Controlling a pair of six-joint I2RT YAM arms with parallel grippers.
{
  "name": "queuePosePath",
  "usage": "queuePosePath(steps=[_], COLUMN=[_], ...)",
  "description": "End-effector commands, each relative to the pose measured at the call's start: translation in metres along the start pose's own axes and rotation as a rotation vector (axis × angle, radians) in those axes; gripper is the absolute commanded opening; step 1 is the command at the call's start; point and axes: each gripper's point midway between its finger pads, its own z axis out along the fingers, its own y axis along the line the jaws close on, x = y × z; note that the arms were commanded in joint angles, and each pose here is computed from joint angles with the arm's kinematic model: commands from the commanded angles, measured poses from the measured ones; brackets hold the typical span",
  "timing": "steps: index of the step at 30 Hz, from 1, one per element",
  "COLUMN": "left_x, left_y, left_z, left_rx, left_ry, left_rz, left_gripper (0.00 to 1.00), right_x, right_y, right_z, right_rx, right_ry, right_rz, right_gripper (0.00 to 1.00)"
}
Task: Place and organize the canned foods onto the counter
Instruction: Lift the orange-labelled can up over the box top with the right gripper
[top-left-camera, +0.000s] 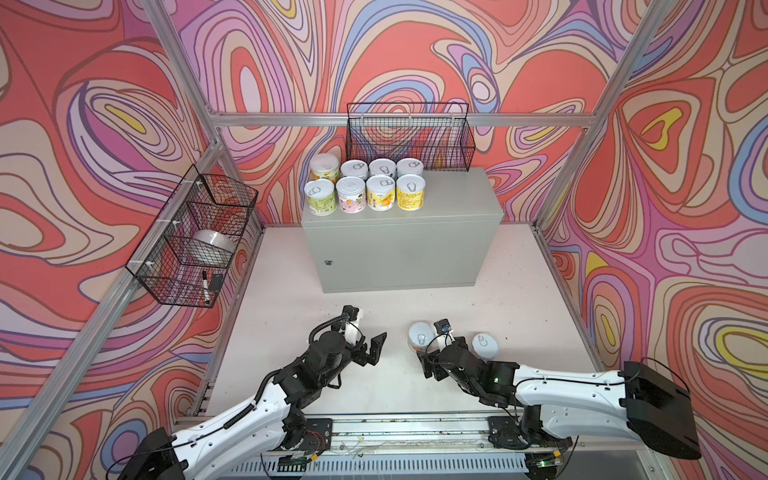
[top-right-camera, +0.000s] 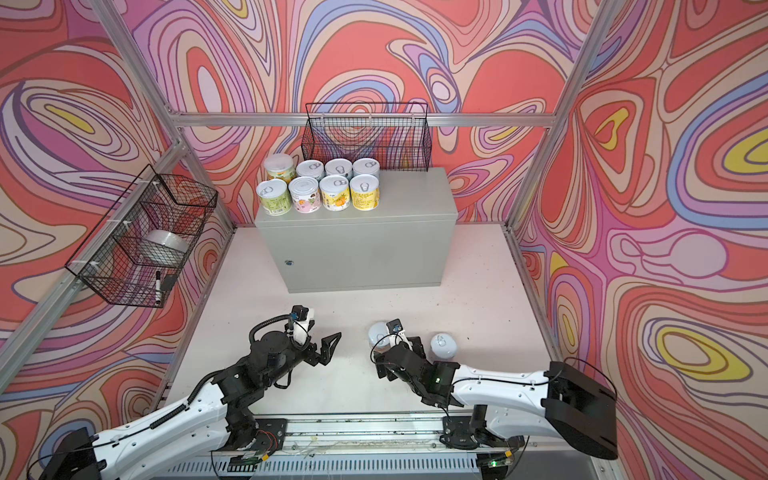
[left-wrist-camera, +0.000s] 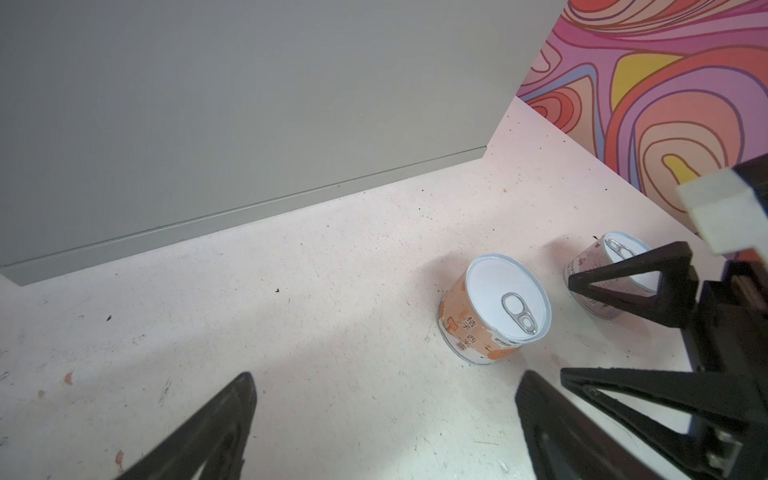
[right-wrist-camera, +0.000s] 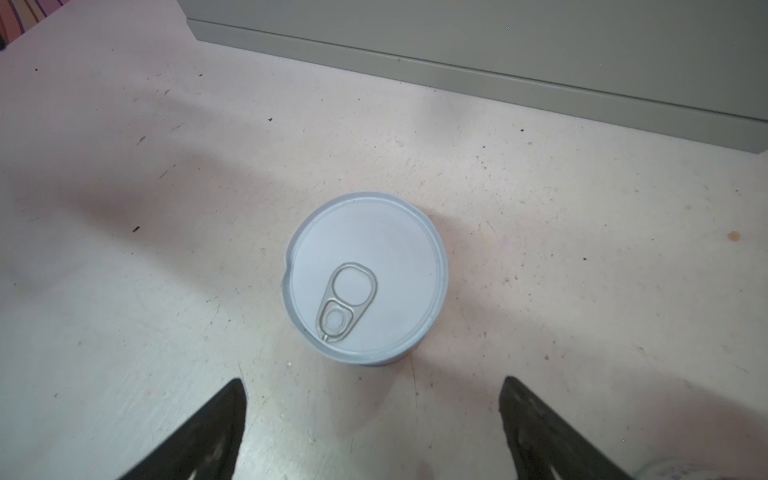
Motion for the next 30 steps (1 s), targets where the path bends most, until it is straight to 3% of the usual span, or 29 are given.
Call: queuePosePath(steps=[1,7,24,30], left_x=[0.002,0.009,0.023,0.025], left_y=[0.001,0.003,0.009,0.008], left_z=[0.002,0.009,0.019,0.025], left_rx=[-0.011,-0.020,-0.053,-0.055], left_ry=[0.011,0.028,0.074,0.086], left_rz=[0.015,0.011,0.013,0.008], left_gripper=[1.00,1.00,1.00,1.00], right_x=[-0.002,0.008,-0.015,-0.015], right_y=[0.008,0.008,-0.005,-0.003], right_z=[0.011,0.040,0.088,0.087], right_rx=[-0.008,0.047,0.035,0.006], right_ry=[-0.040,-0.042,-0.121,-0.134], right_rz=[0.031,0.006,0.054,0.052], right_gripper=[0.98,0.98,0.98,0.85])
